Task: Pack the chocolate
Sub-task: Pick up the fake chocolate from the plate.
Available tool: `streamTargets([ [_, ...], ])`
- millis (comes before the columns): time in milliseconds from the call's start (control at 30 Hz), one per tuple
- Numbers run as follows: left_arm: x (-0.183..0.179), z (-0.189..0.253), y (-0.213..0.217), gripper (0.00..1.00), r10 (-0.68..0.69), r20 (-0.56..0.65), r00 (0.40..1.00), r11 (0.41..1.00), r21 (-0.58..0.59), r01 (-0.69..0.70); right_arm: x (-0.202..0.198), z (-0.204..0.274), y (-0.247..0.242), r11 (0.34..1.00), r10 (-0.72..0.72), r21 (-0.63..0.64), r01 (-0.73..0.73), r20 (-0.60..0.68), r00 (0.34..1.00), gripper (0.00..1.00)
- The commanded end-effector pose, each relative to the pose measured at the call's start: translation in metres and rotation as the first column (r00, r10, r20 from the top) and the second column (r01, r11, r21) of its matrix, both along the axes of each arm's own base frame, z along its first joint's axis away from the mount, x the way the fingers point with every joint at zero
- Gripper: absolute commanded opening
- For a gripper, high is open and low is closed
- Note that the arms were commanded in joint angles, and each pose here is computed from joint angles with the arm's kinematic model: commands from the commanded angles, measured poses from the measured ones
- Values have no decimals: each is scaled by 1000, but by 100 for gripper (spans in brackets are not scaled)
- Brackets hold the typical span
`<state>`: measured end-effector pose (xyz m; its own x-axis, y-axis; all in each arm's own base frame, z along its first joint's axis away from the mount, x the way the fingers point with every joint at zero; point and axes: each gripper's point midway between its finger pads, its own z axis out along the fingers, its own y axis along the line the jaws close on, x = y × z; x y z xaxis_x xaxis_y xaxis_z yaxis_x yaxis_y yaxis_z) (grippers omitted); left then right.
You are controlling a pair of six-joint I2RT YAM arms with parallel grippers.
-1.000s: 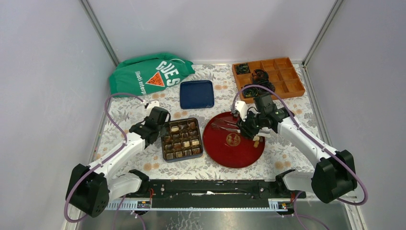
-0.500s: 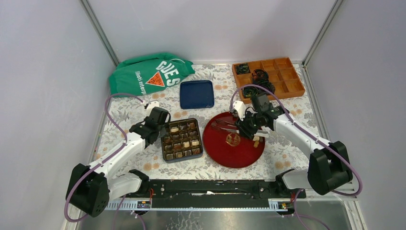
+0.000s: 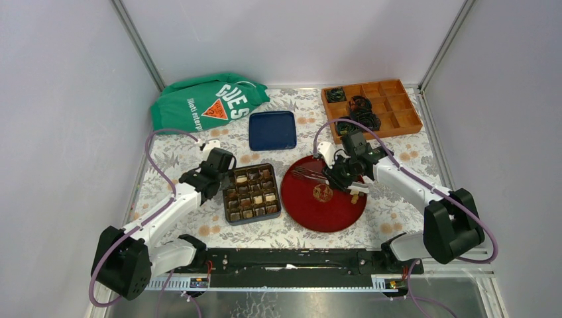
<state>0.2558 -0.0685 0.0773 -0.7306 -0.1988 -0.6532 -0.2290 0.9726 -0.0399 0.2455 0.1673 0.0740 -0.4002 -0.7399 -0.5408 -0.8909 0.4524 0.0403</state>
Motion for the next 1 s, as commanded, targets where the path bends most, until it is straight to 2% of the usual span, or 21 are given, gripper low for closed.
streamTargets([
  [0, 16, 21, -2, 6, 24, 74, 997, 1000, -12, -24, 16, 21, 10, 999, -2, 35, -1, 75, 997, 27],
  [167, 17, 21, -2, 14, 26, 75, 997, 1000, -11, -25, 12, 26, 10, 999, 2, 50, -6, 75, 997, 13],
  [267, 16, 21, -1, 23, 29, 74, 997, 1000, -8, -29, 9, 31, 12, 997, 8, 80, -14, 67, 998, 8],
  [533, 17, 28, 5, 45, 60, 100, 993, 998, 4, -60, -4, 46, 14, 983, 34, 176, -42, 50, 998, 4],
  [733, 20, 59, 11, 65, 76, 215, 974, 997, -23, -73, -17, 61, 16, 961, 80, 259, -94, 65, 995, 4],
  [967, 18, 106, -2, 94, -30, 397, 917, 993, -94, 73, -38, 76, 21, 922, 173, 336, -192, 84, 981, 4],
])
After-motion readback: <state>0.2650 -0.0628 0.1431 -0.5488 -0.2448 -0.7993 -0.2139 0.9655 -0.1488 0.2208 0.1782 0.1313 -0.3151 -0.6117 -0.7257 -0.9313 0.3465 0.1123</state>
